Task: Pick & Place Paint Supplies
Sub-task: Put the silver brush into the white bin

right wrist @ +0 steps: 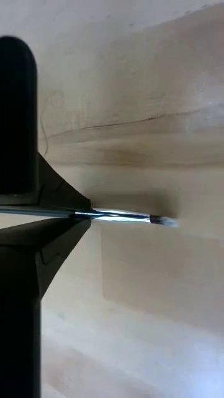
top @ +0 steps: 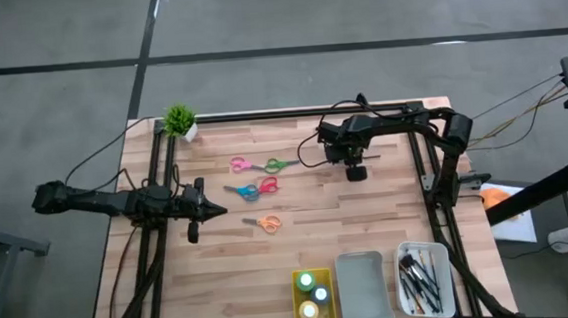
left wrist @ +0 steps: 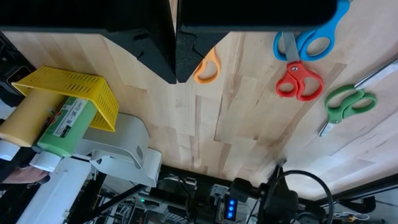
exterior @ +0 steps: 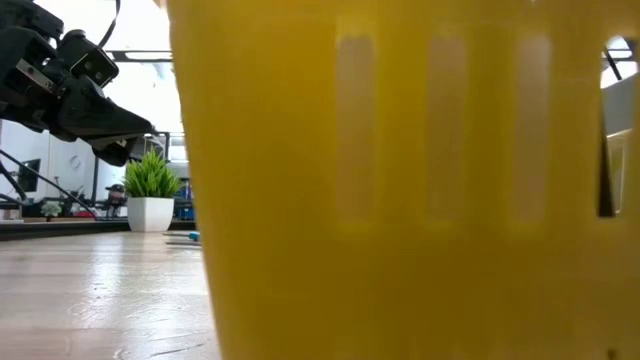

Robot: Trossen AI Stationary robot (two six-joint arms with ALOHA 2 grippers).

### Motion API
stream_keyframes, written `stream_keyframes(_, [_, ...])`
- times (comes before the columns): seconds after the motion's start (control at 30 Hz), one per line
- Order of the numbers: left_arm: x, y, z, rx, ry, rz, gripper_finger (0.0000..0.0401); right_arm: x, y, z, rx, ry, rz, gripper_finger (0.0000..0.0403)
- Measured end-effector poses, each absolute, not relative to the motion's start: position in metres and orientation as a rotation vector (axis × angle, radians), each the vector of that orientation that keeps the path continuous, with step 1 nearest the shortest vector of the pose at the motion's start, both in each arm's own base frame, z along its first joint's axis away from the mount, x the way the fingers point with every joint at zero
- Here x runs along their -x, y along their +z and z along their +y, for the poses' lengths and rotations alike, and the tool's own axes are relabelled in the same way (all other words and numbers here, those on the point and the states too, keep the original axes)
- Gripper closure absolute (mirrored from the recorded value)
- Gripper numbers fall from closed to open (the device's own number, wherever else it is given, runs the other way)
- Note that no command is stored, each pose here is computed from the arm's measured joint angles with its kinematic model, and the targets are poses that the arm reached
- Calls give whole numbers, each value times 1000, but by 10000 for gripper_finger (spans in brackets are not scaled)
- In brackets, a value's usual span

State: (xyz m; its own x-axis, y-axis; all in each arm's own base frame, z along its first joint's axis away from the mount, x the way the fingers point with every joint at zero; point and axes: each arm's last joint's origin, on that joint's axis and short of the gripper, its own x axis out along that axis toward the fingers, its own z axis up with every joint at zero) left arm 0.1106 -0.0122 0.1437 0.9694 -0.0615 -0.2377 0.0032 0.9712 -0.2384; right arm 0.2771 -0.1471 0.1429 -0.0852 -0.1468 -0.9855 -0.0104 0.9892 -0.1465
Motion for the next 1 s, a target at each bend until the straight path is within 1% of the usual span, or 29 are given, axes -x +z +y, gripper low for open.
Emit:
stream_keyframes(0.13, [-111, 144, -12, 239, -33, 246, 401, -277, 158, -144, 103, -166, 1606, 387])
stream_keyframes(0.27, [-111, 144, -12, 239, -32, 246, 401, -275, 171, -138, 37, -230, 1563, 387])
stream_keyframes(0.63, [-111, 144, -12, 239, -33, 246, 401, -260, 222, -106, -344, -442, 1375, 387])
stream_keyframes(0.87, [-111, 144, -12, 239, -33, 246, 401, -241, 248, -78, -633, -560, 1337, 388])
stream_keyframes(1.0, [-111, 144, -12, 239, -33, 246, 401, -228, 259, -62, -755, -634, 1358, 388])
